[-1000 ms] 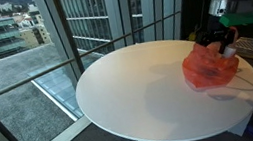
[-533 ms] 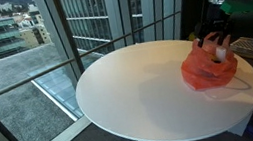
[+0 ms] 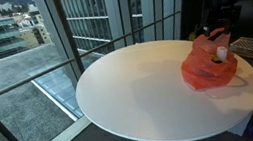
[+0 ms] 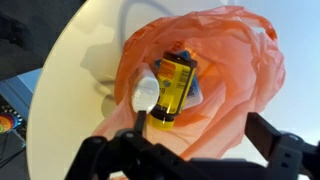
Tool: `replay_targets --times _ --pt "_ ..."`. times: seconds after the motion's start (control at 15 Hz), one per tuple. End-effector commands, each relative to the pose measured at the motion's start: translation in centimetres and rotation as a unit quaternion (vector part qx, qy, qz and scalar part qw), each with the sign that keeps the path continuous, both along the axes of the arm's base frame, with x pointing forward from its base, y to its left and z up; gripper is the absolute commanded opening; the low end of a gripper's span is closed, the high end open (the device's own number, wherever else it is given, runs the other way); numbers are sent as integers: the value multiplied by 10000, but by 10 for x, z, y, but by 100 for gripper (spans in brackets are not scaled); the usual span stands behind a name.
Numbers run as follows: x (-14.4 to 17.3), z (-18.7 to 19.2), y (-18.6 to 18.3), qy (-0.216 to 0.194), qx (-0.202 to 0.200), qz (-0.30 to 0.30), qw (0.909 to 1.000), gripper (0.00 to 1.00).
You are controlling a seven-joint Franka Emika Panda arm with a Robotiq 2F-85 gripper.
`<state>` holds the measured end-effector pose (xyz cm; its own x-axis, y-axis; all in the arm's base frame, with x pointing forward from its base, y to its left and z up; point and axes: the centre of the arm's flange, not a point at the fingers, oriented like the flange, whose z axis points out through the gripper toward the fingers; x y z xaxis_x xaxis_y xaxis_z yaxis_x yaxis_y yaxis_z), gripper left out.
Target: Pick up the yellow and brown bottle from the table and put it in the plastic bag
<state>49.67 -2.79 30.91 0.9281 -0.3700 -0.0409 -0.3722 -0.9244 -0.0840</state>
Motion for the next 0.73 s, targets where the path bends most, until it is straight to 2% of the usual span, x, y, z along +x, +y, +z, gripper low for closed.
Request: replay_targets --times 0.0,0.4,0.47,0.67 --pt "-4 31 -18 82 10 379 9992 100" --pt "-5 51 -37 1 -64 669 9977 100" --pt "-5 39 -29 -12 -14 515 9987 100" --pt "-5 42 -32 -37 -30 549 9985 100"
